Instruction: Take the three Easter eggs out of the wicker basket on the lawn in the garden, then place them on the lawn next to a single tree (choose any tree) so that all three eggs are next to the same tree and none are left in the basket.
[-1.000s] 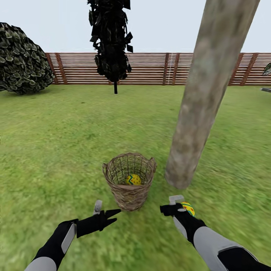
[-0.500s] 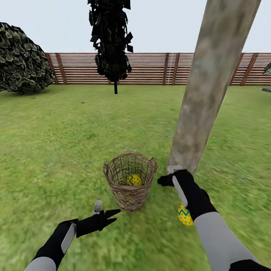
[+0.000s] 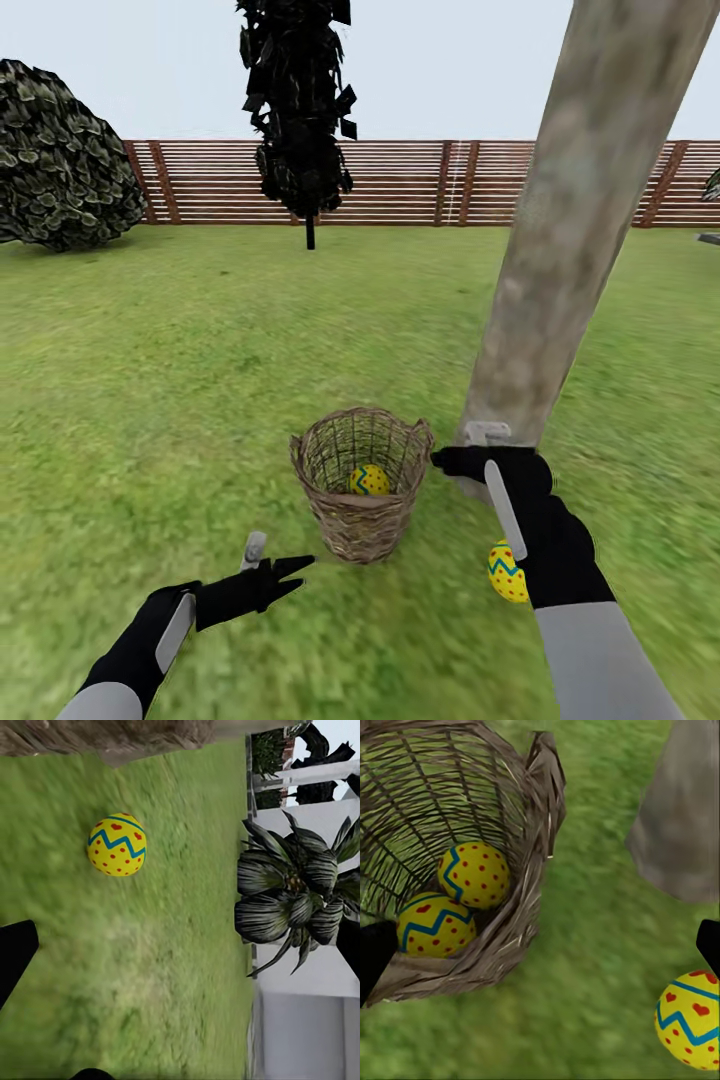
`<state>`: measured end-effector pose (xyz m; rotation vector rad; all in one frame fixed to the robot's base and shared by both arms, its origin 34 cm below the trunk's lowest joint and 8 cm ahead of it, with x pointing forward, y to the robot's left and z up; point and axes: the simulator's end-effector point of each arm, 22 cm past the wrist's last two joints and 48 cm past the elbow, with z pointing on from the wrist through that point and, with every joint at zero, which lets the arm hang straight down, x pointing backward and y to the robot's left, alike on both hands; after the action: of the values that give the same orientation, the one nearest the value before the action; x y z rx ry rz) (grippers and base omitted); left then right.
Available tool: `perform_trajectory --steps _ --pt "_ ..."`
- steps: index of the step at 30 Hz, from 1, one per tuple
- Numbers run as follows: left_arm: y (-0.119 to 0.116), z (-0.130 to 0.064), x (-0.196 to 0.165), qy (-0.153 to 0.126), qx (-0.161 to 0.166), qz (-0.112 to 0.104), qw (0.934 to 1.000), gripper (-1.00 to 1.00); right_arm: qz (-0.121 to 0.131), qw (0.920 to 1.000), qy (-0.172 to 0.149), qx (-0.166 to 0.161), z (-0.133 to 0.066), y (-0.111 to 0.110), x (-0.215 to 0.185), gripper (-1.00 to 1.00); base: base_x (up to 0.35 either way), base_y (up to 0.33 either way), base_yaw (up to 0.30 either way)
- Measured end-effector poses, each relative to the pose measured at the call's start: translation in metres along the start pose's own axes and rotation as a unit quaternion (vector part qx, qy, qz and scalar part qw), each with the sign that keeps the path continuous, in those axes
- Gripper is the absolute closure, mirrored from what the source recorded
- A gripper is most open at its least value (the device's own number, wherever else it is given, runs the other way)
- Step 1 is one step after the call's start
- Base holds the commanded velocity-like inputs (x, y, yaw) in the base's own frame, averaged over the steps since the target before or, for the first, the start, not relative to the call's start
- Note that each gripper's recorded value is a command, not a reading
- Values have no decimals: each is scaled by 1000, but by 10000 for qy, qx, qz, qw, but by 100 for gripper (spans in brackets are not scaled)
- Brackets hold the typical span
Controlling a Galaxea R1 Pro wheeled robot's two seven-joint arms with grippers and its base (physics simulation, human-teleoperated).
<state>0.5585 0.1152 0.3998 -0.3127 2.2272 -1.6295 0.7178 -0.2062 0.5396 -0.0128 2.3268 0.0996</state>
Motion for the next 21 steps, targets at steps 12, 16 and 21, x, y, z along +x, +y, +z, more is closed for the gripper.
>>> perform_trajectory --steps 12,16,21 --pt "1 0 0 0 -21 -9 10000 -100 2 9999 122 -9 3 1 14 -100 219 247 -66" --pt "1 0 1 2 -15 -23 10000 -100 7 9999 127 -20 3 1 14 -100 232 251 -275" --pt "1 0 1 0 8 -48 10000 -100 9 9999 135 -24 4 2 15 -100 209 288 -282"
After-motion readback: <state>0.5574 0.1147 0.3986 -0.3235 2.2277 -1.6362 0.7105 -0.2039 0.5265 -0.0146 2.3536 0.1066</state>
